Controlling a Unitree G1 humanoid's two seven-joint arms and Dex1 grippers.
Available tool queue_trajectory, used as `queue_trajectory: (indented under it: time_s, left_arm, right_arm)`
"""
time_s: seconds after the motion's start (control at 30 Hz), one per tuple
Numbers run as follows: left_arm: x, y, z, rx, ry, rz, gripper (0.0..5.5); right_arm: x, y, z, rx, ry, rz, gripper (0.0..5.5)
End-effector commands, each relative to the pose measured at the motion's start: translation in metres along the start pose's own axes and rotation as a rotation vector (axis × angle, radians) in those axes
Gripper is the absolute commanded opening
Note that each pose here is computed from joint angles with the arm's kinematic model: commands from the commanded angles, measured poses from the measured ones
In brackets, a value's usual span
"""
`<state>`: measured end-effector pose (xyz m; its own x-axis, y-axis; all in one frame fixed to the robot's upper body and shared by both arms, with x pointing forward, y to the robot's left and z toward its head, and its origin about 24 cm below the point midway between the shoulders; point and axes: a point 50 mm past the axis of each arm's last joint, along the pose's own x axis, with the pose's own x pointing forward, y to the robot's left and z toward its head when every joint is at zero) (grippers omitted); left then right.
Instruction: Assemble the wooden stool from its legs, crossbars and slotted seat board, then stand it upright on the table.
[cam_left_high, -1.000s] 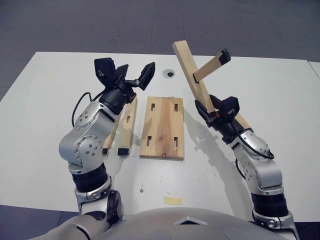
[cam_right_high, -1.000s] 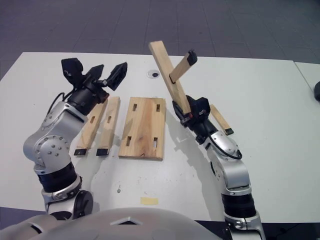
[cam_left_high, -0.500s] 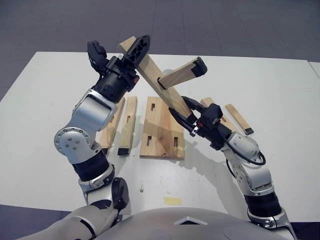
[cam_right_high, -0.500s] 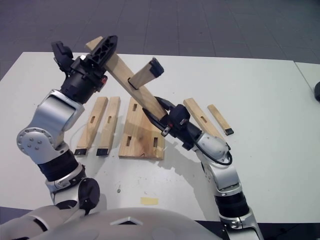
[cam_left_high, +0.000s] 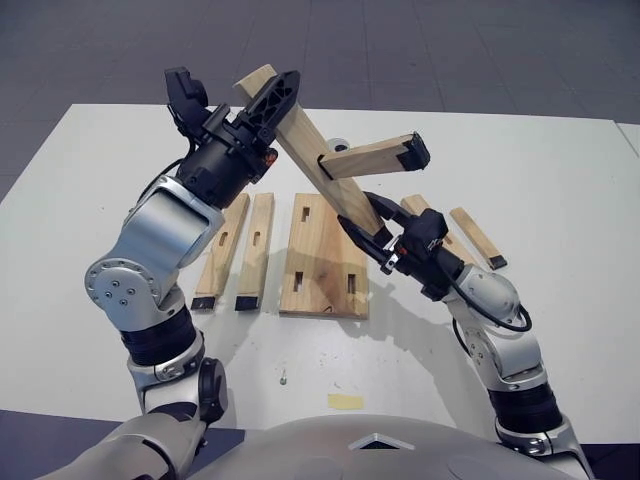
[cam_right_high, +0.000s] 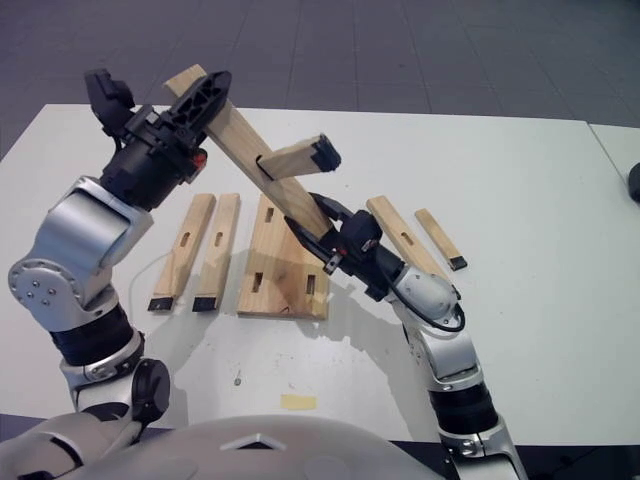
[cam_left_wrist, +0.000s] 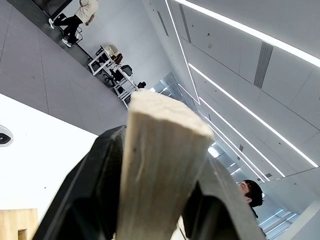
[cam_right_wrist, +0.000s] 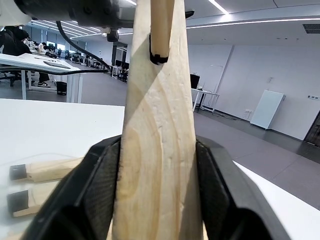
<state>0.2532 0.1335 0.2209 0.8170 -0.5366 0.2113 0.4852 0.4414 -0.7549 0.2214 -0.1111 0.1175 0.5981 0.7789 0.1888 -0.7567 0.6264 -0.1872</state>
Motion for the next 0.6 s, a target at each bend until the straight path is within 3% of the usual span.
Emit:
queue_trajectory:
  time_s: [0.03,0.13,0.3,0.37,0.5,0.6]
  left_arm:
    - [-0.005,-0.011,0.005,0.211,0.062,-0.054,1.19]
    - [-0.01,-0.014,0.007,0.333,0.078,-0.086,1.04]
    - [-0.02,-0.005,0.056,0.391,-0.201,0.028,1.04]
    - [-0.031,-0.003,0.061,0.4,-0.229,0.043,1.04]
    - [-0.055,-0.004,0.054,0.381,-0.191,0.031,1.04]
    - [-0.076,-0.002,0.044,0.395,-0.13,-0.004,1.04]
  right_arm:
    - [-0.002,-0.007,-0.001,0.042,0.025,-0.051,2.06]
    - [-0.004,-0.011,-0.01,0.063,0.097,-0.096,2.7]
    - [-0.039,-0.036,-0.049,0.029,0.411,-0.297,3.46]
    - [-0.052,-0.042,-0.051,0.004,0.477,-0.334,3.76]
    - [-0.078,-0.036,-0.056,-0.013,0.647,-0.21,4.36]
    - [-0.073,-0.014,-0.06,0.036,0.687,0.0,4.83]
